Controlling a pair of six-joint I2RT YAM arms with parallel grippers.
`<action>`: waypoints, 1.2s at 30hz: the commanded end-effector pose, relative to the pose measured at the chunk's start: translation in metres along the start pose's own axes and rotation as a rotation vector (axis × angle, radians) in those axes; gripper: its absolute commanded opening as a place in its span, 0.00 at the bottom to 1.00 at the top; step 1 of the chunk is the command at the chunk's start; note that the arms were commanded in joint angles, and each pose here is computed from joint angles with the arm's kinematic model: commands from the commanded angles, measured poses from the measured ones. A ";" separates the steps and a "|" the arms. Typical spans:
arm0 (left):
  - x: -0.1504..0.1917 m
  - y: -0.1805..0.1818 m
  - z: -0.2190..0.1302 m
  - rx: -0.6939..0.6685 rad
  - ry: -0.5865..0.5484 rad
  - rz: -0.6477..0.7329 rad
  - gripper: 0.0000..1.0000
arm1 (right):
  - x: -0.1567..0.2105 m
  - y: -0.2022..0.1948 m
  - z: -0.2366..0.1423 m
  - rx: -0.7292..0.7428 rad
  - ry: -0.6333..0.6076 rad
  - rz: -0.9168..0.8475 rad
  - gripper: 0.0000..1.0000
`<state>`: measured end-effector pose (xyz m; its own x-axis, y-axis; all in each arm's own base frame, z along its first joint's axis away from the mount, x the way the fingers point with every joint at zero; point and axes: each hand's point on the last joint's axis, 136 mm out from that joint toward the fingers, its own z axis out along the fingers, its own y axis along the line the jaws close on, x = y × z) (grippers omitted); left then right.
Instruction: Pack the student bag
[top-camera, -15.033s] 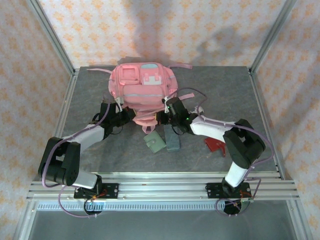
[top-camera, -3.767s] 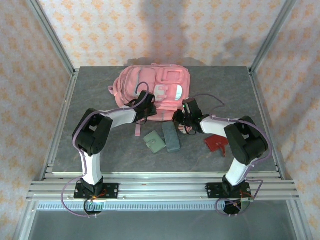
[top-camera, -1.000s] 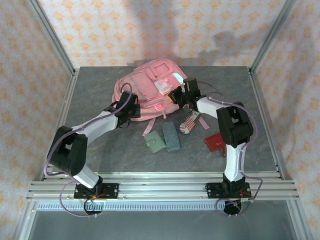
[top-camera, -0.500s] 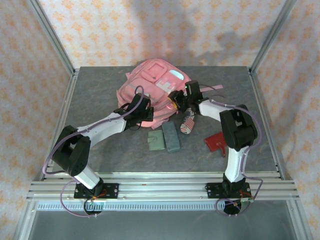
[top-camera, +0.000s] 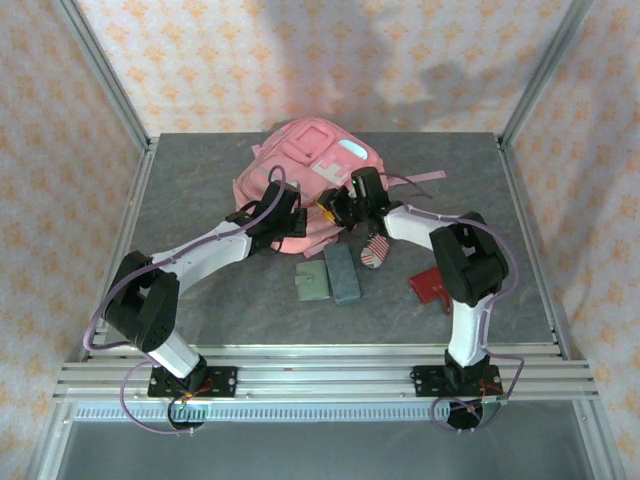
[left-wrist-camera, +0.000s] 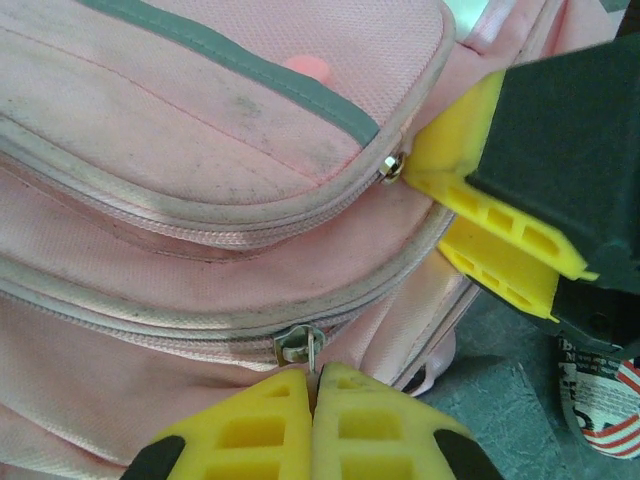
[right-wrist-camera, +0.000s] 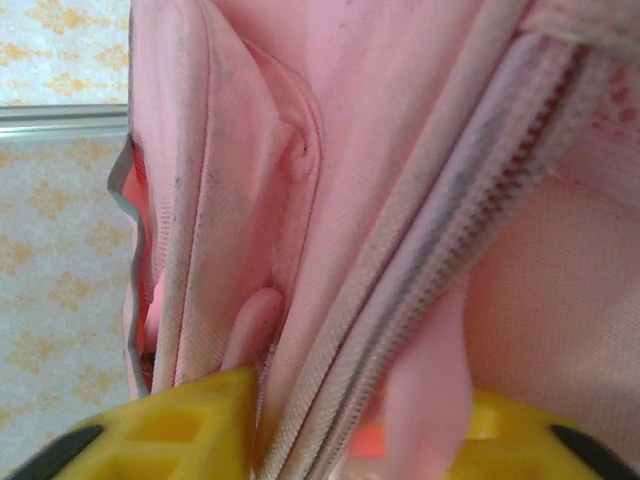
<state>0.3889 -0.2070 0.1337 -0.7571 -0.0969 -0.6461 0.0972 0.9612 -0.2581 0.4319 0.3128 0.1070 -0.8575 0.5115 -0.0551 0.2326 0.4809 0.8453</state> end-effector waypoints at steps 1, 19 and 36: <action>-0.010 -0.003 -0.002 0.002 -0.041 0.008 0.00 | -0.001 0.017 0.009 -0.052 0.002 -0.008 0.22; -0.013 0.156 -0.032 -0.383 -0.093 -0.182 0.00 | -0.025 0.002 -0.020 -0.066 -0.091 0.007 0.00; 0.033 0.066 -0.053 -0.065 -0.061 -0.151 0.00 | -0.079 0.040 0.007 -0.046 -0.068 -0.130 0.00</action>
<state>0.3422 -0.1152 0.1354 -0.6957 -0.2468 -0.6746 -0.0780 0.9595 -0.2707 0.4569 0.3343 0.1189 -0.9270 0.3697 -0.0630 0.1354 0.4864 0.8632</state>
